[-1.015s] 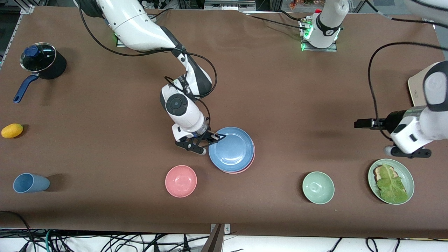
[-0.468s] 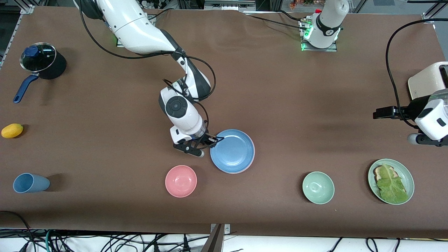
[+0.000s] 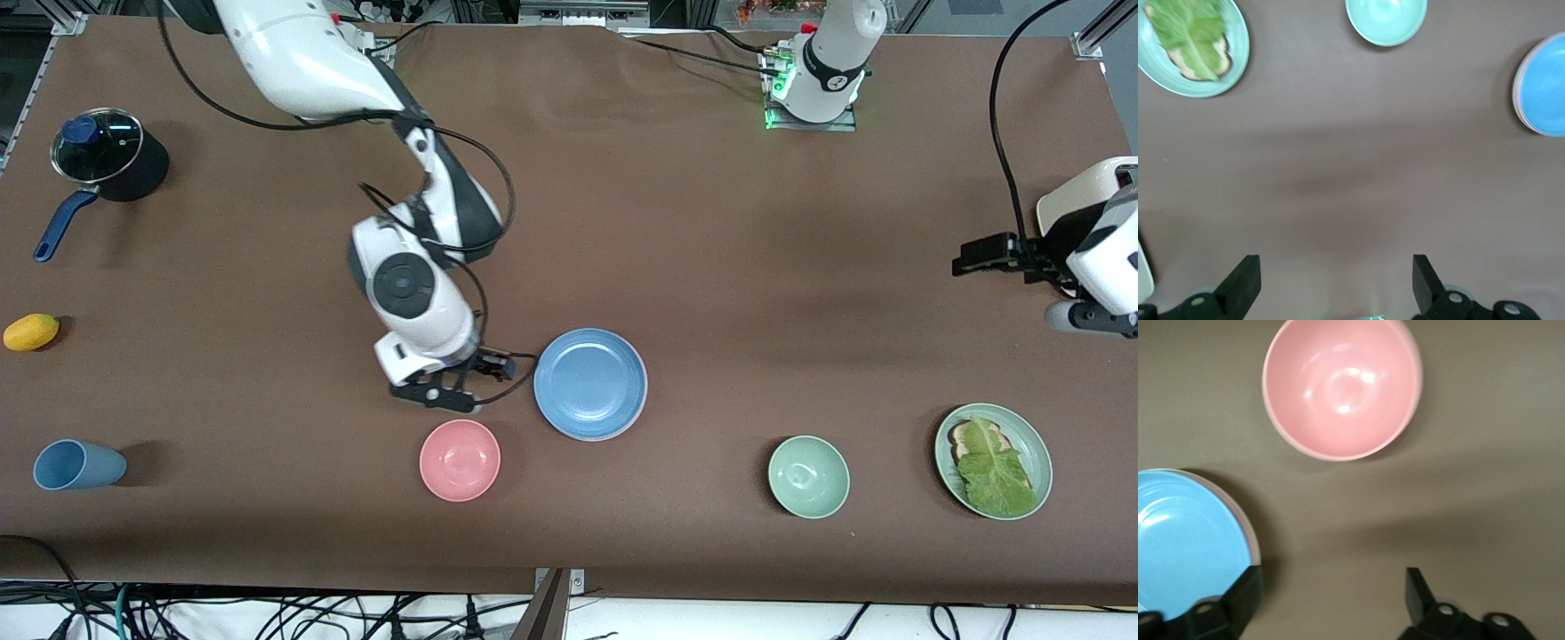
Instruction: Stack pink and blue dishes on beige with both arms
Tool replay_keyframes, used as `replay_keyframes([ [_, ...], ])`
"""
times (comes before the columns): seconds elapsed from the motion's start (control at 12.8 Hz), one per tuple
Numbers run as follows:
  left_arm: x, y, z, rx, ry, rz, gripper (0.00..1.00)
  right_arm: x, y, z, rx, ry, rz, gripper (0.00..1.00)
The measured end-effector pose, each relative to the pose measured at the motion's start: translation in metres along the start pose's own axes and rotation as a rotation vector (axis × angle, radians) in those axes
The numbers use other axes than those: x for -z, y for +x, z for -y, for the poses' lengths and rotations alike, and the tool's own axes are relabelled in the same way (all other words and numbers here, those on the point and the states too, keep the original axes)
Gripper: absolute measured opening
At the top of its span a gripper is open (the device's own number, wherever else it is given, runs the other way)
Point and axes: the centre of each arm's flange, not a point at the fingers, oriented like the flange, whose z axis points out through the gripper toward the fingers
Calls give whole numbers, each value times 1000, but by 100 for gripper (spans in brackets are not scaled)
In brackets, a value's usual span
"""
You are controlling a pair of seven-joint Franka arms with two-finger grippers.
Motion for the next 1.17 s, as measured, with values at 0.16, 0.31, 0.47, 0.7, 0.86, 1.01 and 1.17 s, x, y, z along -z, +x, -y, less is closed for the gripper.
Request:
replay_keyframes([
  [0.16, -5, -8, -5, -18, -19, 16, 100, 46, 16, -44, 61, -39, 29, 100],
  [0.31, -13, -11, -13, -31, -22, 37, 100, 91, 24, -84, 139, -73, 41, 100],
  [0.47, -27, -14, -13, -31, -25, 70, 100, 135, 25, -122, 216, -89, 57, 100],
  [0.7, -26, -22, -14, -29, -24, 70, 100, 188, 9, -171, 221, -78, 85, 100],
  [0.86, -5, -38, -18, -1, -18, 33, 100, 218, -11, -211, 216, -45, 97, 100],
  [1.01, 5, -50, -21, 62, -10, 16, 100, 245, -32, -243, 222, -11, 92, 100],
  [1.17, 8, -56, -20, 85, 51, 12, 100, 265, -51, -262, 240, -4, 101, 100],
])
